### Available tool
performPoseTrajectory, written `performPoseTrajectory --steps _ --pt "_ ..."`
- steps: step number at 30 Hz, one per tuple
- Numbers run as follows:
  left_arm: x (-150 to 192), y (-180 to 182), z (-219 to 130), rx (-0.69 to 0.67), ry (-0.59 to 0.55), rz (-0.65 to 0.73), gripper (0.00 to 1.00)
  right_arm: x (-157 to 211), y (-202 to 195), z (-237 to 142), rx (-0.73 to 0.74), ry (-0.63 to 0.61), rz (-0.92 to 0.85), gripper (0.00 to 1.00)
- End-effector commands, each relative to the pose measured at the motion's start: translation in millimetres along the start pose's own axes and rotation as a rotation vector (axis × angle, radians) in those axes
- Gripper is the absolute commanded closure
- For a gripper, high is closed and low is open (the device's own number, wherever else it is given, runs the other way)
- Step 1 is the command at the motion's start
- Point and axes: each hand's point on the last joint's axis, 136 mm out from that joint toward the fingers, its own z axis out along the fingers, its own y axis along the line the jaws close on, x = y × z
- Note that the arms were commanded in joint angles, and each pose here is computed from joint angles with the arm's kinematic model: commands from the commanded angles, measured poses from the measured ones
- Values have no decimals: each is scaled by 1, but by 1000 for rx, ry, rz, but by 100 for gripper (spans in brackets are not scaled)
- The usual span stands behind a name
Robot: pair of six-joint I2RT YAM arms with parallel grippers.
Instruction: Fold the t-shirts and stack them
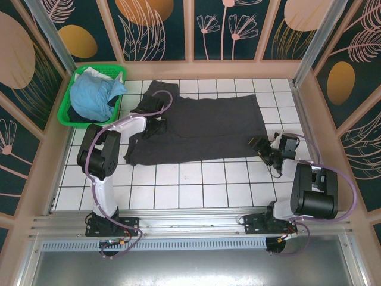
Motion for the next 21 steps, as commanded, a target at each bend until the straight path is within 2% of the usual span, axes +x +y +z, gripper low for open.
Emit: performPoseTrajectory --steps 1,4,9,14,17,21 --pt "-17 -12 -16 55 -22 27 100 9 -2 -1 6 19 2 29" --pt "-22 -10 -20 39 -27 27 100 9 -1 -1 5 17 0 29" --pt "1 0 -5 -6 40 69 74 9 0 -2 1 17 -1 29" --pt "25 7 10 -30 138 121 57 9 -1 0 0 20 3 29" --pt "24 7 12 -37 142 134 54 8 0 0 -4 20 3 29" --pt "21 6 19 -43 153 140 55 9 -1 0 -4 19 3 29"
